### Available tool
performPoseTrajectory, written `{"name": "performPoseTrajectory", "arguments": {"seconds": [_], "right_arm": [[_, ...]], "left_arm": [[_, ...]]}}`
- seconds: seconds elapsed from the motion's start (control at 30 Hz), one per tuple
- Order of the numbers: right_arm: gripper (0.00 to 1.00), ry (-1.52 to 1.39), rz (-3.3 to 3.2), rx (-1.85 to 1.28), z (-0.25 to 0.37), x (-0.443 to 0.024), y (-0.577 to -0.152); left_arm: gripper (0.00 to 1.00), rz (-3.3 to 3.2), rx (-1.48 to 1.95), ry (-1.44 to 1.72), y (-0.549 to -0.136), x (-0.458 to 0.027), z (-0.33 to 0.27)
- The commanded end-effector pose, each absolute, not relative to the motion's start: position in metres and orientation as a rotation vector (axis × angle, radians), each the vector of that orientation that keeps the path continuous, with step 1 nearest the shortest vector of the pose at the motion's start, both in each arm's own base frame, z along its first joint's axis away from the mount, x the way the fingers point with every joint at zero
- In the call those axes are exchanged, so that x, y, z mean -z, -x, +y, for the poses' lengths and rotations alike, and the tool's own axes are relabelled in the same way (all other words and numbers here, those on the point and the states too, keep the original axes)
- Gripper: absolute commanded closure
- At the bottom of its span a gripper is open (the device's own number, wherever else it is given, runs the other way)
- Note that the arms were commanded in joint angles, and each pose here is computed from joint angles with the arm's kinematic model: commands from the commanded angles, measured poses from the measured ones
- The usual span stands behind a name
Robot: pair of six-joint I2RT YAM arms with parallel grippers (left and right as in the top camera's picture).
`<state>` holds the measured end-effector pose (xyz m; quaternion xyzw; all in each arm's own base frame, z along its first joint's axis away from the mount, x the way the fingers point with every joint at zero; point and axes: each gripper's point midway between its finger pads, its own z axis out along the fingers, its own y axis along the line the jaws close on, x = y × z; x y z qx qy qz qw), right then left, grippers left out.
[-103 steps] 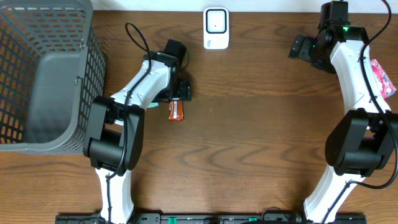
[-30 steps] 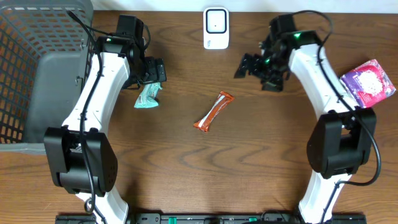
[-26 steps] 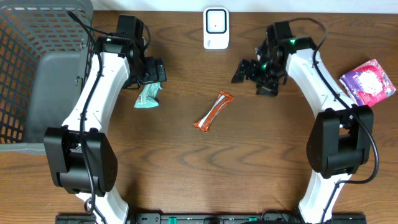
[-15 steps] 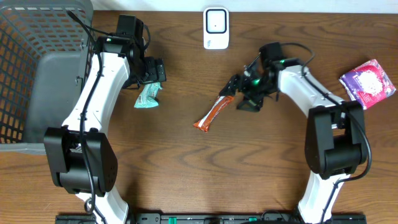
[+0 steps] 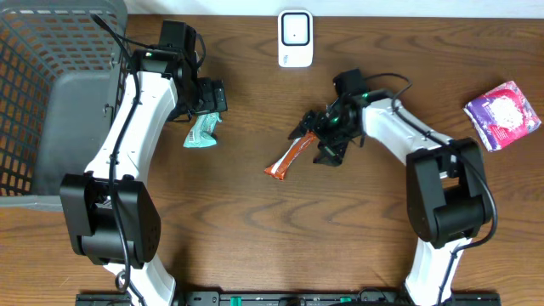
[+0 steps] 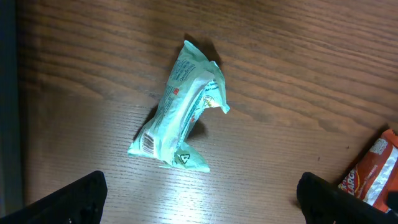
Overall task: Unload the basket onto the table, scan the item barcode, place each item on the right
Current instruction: 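Lower the right gripper and grasp the red-orange bar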
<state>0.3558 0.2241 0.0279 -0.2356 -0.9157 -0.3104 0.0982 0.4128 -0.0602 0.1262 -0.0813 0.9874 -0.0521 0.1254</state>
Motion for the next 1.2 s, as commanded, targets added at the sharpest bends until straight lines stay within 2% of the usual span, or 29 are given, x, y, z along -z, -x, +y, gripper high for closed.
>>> {"name": "performPoseTrajectory", "arguments": {"seconds": [0.0,0.07,0.17,0.27,0.3,0.47,0.57,0.63,0.77,0.83,0.9,0.97,1.17], "right_arm": [[0.17,0.731,-2.724,0.898,0.238,-0.017,-0.351],[0.23,0.702,-2.743,0.922,0.245,-0.017,-0.352],[0.51,0.693,-2.808,0.897,0.247,-0.014,-0.358],[0.84,0.686,-2.898,0.823,0.238,-0.008,-0.364],[0.98,0.663,-2.939,0.803,0.234,-0.008,-0.367],[0.99,0.582,-3.12,0.668,0.21,-0.029,-0.39],[0.99,0.537,-3.278,0.426,0.182,-0.06,-0.409],[0.99,0.502,-3.379,0.191,0.162,-0.08,-0.419],[0.99,0.467,-3.531,-0.586,0.108,-0.123,-0.428],[0.99,0.434,-3.526,-0.858,0.094,-0.133,-0.426],[0.99,0.385,-3.487,-1.082,0.085,-0.133,-0.424],[0.99,0.329,-3.444,-1.171,0.084,-0.122,-0.422],[0.99,0.182,-3.368,-1.073,0.109,-0.067,-0.413]], "left_arm": [[0.02,2.892,0.132,0.236,-0.411,-0.122,-0.057],[0.02,2.892,0.132,0.237,-0.411,-0.122,-0.057],[0.02,2.892,0.132,0.237,-0.411,-0.122,-0.057],[0.02,2.892,0.132,0.237,-0.411,-0.122,-0.057],[0.02,2.892,0.132,0.236,-0.411,-0.122,-0.057],[0.02,2.892,0.132,0.237,-0.411,-0.122,-0.057],[0.02,2.892,0.132,0.236,-0.411,-0.122,-0.057],[0.02,2.892,0.132,0.237,-0.411,-0.122,-0.057],[0.02,2.892,0.132,0.237,-0.411,-0.122,-0.057],[0.02,2.892,0.132,0.237,-0.411,-0.122,-0.057],[0.02,2.892,0.132,0.237,-0.411,-0.122,-0.057],[0.02,2.892,0.132,0.237,-0.411,-0.122,-0.057],[0.02,2.892,0.132,0.236,-0.411,-0.122,-0.057]]}}
